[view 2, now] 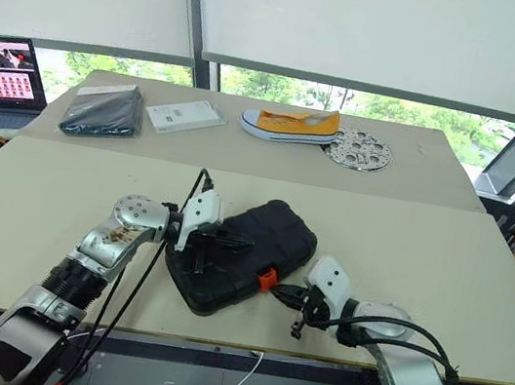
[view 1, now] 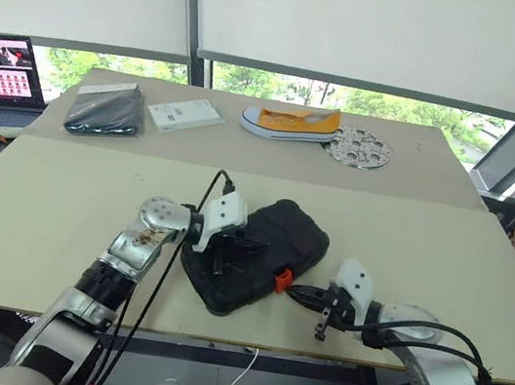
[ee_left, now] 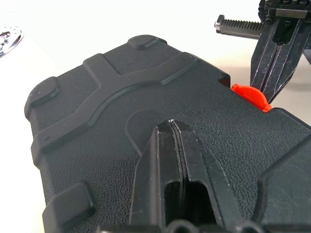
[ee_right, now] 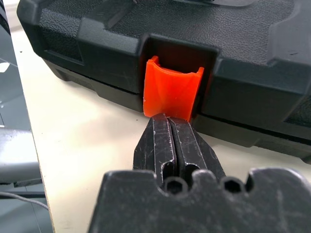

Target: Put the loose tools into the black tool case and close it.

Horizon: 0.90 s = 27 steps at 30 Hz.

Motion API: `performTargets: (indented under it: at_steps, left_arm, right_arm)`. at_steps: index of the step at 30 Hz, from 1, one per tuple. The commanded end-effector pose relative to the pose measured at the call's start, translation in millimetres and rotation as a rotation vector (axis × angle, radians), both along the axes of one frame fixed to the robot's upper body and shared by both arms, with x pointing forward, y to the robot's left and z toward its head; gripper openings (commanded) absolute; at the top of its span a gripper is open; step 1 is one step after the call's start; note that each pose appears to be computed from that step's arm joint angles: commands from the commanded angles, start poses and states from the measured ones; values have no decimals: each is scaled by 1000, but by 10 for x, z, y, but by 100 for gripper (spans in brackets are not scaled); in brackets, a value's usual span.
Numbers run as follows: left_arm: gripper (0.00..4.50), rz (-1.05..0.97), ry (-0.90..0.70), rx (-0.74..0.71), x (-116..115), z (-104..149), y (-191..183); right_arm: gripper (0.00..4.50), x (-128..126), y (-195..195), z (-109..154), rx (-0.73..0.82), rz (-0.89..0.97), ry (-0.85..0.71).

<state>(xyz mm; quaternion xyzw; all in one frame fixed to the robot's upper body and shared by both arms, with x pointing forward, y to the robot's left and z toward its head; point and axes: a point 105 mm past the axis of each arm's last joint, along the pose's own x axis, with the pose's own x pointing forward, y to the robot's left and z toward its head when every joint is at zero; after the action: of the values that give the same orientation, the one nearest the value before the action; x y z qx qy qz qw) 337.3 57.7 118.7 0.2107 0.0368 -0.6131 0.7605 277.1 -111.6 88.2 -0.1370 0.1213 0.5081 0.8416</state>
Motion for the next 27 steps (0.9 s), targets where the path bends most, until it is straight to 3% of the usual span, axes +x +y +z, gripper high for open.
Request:
performTargets:
  at_steps: [1, 12, 27]
  left_arm:
    - [3, 2, 150, 83, -104, -454, 4]
    - [3, 15, 187, 90, -132, -520, 37]
    - [3, 18, 240, 116, -182, -623, 79]
  right_arm:
    - [0, 93, 154, 181, 42, 14, -69]
    - [0, 177, 332, 153, 86, 42, -14]
    - [0, 246, 471, 360, 185, 38, -59]
